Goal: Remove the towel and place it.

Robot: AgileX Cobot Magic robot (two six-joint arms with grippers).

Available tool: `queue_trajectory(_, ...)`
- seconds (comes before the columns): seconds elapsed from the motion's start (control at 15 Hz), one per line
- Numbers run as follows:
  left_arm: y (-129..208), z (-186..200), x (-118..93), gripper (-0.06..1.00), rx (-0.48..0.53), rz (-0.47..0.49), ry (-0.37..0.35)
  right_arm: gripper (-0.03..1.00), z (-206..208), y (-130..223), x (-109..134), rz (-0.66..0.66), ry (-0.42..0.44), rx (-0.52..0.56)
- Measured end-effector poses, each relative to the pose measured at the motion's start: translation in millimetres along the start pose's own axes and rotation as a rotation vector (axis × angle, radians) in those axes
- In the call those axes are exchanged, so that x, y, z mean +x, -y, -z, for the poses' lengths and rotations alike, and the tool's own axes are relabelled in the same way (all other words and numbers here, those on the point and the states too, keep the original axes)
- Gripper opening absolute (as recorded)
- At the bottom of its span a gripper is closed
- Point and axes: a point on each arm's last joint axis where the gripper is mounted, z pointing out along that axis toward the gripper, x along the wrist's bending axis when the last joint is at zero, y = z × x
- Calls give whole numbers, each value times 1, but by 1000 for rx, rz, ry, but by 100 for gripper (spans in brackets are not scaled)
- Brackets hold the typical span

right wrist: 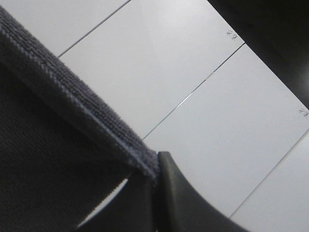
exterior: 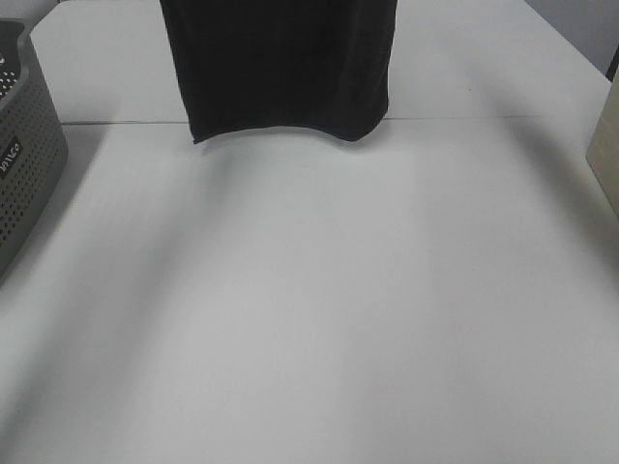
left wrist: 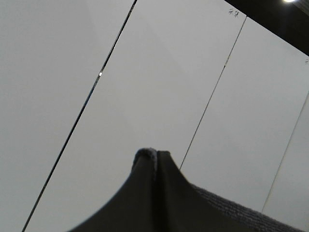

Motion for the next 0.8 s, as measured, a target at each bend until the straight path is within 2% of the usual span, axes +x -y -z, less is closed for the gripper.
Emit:
queue_trajectory(0.13, 1, 0, -2, 0, 10, -71, 17, 1, -1, 6, 3, -31, -10, 21)
queue_trajectory(0.2, 2, 0, -3, 0, 20, -130, 35, 1, -1, 11, 6, -52, -35, 74)
queue_trajectory(0.27, 7, 0, -5, 0, 47, -175, 67, 1, 1, 19, 9, -110, -87, 194)
queue_trajectory(0.53, 40, 5, -2, 0, 167, -202, 69, 1, 13, 28, 9, -196, -188, 404)
queue_trajectory(0.67, 45, 15, -3, 0, 223, -237, 54, 1, 19, 34, 14, -249, -285, 482)
queue_trajectory(0.8, 40, 29, 2, 0, 259, -254, 9, 1, 26, 33, 24, -251, -451, 512)
